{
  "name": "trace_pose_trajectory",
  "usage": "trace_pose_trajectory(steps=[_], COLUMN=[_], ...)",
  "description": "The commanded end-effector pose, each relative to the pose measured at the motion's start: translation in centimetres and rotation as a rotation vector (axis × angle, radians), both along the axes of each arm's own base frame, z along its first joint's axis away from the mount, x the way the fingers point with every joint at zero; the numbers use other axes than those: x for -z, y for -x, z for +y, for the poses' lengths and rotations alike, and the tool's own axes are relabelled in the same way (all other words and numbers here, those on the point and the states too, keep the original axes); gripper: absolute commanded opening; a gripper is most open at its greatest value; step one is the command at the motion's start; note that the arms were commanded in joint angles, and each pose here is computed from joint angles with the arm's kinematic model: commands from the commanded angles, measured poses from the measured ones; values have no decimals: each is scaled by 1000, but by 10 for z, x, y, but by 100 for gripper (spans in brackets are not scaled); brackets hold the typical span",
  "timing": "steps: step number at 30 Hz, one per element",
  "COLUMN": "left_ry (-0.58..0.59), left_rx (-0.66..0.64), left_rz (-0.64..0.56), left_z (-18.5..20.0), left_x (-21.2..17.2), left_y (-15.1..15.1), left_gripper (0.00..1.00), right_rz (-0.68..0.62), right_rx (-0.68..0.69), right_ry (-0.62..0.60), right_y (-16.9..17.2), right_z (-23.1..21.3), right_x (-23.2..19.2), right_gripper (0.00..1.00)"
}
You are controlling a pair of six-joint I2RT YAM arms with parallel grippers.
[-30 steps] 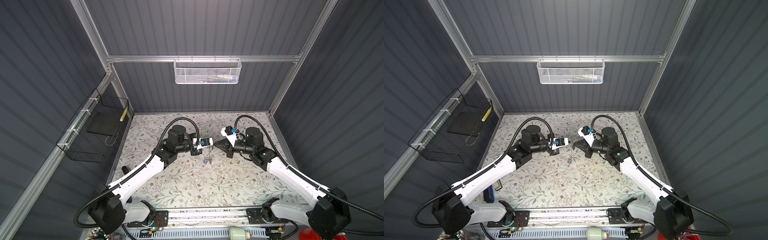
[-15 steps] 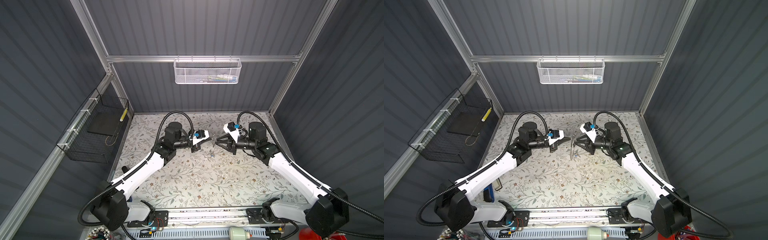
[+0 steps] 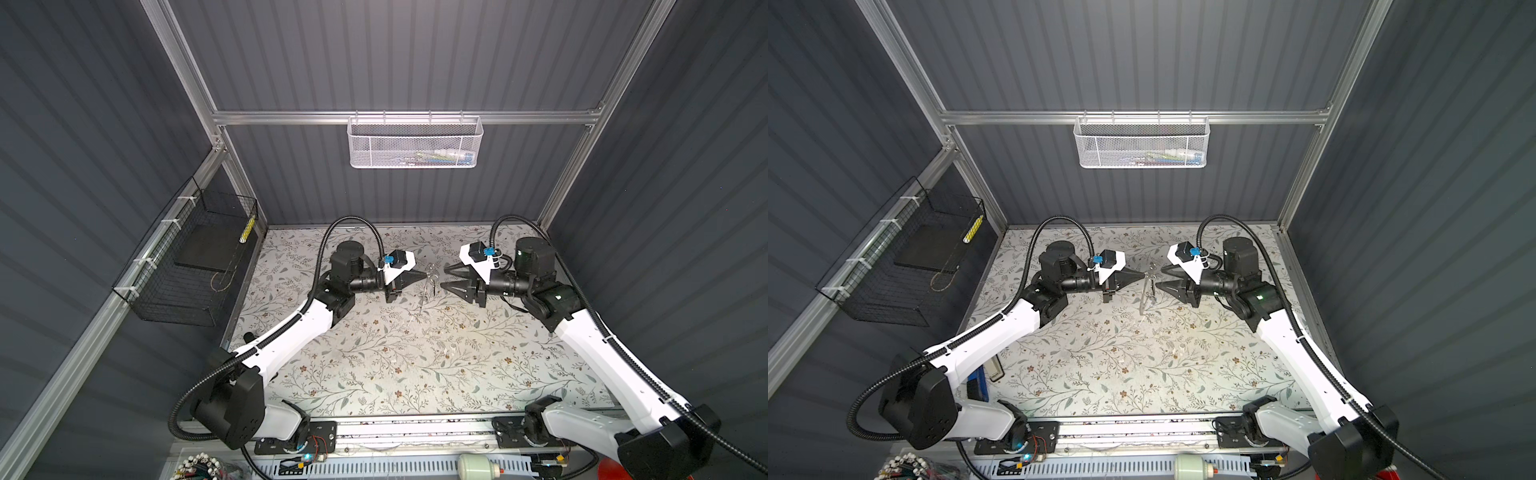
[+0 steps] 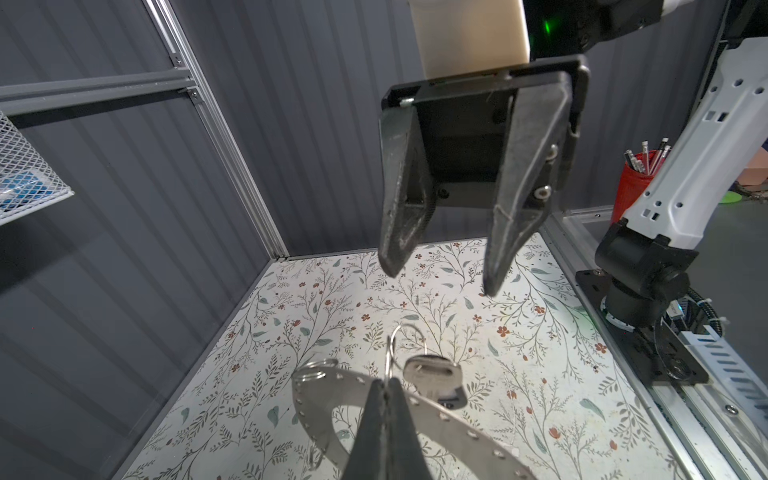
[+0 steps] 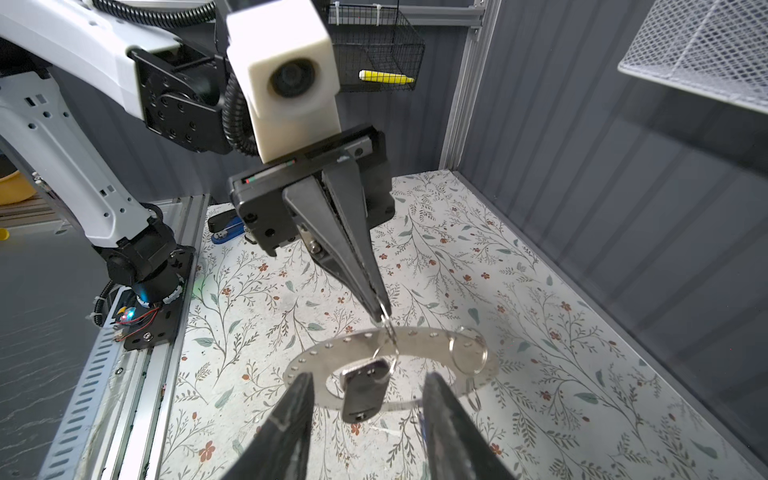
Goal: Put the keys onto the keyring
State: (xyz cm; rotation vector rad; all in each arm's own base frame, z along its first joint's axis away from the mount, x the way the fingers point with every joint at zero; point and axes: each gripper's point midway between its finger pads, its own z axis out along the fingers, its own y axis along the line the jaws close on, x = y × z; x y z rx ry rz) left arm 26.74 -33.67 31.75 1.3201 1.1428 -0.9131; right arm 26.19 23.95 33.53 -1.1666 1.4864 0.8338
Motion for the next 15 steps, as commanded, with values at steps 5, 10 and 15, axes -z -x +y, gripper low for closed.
trace_pose_trajectory(steps=[5, 10, 15], left_ry=[22, 18, 22], left_rx=[33, 47, 89], left_rz=[-50, -58, -48], left_z=[1, 1, 1], left_x=[-20, -23, -24], left_y=[6, 9, 15], left_gripper=[0, 0, 0], right_rz=[27, 45, 45], right_rx=[-50, -73, -80], right_ry=[-38, 11, 42], right_y=[-4, -3, -2], right_z=[11, 18, 19], right_x=[-16, -3, 4], right_gripper=[42, 40, 34])
